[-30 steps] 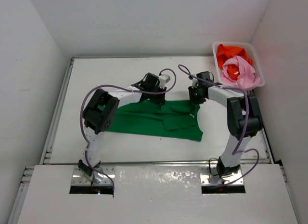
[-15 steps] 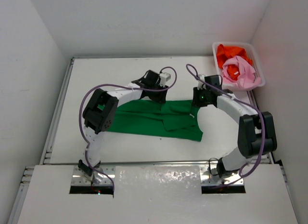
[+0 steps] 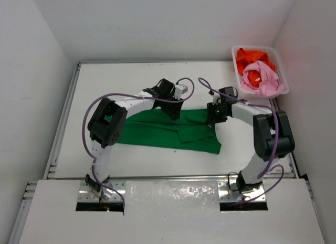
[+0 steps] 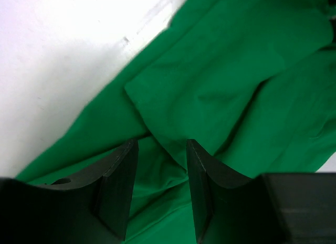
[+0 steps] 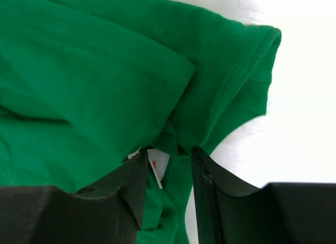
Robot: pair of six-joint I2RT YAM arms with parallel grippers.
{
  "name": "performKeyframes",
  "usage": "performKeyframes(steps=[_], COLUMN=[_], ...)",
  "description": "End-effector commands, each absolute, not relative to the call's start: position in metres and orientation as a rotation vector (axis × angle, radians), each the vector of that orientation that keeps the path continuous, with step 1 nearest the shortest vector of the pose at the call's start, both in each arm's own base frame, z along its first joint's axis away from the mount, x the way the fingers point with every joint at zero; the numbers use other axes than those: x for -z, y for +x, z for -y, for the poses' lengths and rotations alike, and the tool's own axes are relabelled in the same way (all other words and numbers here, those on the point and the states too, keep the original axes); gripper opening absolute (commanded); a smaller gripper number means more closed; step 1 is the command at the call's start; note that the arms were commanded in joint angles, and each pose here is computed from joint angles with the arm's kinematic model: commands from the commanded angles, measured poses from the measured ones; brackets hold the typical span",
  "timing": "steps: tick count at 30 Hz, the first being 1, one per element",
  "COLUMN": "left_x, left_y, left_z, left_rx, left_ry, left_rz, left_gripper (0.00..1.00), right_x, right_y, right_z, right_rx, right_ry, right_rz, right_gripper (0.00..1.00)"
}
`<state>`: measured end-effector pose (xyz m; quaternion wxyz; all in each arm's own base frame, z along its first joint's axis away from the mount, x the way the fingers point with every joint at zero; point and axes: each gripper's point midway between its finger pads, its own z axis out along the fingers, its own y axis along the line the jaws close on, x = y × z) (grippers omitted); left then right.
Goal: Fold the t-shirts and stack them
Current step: Fold the other side of the tshirt into a rectangle
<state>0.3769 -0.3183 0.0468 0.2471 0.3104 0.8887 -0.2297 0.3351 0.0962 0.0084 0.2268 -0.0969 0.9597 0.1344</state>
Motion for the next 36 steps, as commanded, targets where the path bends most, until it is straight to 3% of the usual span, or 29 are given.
performKeyframes(steps=[1,5,8,9,10,22,23,24,25,26,29,30,33,36], left_x=[-0.04,-0.023,-0.011,-0.009,-0.007,-0.028,-0.045,-0.055,-0.066,-0.083,-0.128,-0.138,-0.167,-0.171], left_y=[0.374,0.375,0.374,0.373,0.372,0.374,0.376,0.378,0.381,0.386,0.401,0.404,0.415,0.426], left_z=[0.323,0.318,0.315,0.314,0.313,0.32,0.323,0.325,0.327,0.327,0.309,0.302,0.254,0.184], left_rx=[0.642,0.598,0.576,0.571,0.567,0.642,0.664,0.665,0.668,0.663,0.649,0.656,0.622,0.462], left_ry=[0.865,0.877,0.886,0.89,0.896,0.938,0.952,0.968,0.978,0.987,0.957,0.939,0.839,0.701], left_rz=[-2.419,-2.446,-2.474,-2.479,-2.479,-2.436,-2.403,-2.385,-2.364,-2.348,-2.311,-2.306,-2.305,-2.363], left_gripper=[0.4,0.4,0.4,0.4,0.4,0.44,0.47,0.61,0.66,0.78,0.79,0.98,1.0,1.0], right_x=[-0.015,-0.001,0.006,0.008,0.008,-0.021,-0.02,-0.022,-0.024,-0.028,-0.046,-0.059,-0.072,-0.068], right_y=[0.359,0.358,0.359,0.357,0.352,0.314,0.314,0.318,0.318,0.323,0.336,0.347,0.357,0.377], right_z=[-0.097,-0.1,-0.099,-0.094,-0.091,-0.085,-0.082,-0.081,-0.076,-0.072,-0.059,-0.057,-0.051,-0.051], right_rx=[-0.355,-0.392,-0.414,-0.414,-0.421,-0.492,-0.482,-0.472,-0.464,-0.445,-0.369,-0.346,-0.297,-0.286], right_ry=[-0.263,-0.227,-0.174,-0.146,-0.116,-0.075,-0.069,-0.065,-0.047,-0.038,-0.057,-0.066,-0.072,-0.029], right_rz=[-2.59,-2.614,-2.62,-2.625,-2.63,-2.669,-2.672,-2.668,-2.674,-2.666,-2.652,-2.628,-2.632,-2.599], right_gripper=[0.37,0.37,0.14,0.03,0.0,0.0,0.08,0.22,0.27,0.33,0.44,0.46,0.55,0.56])
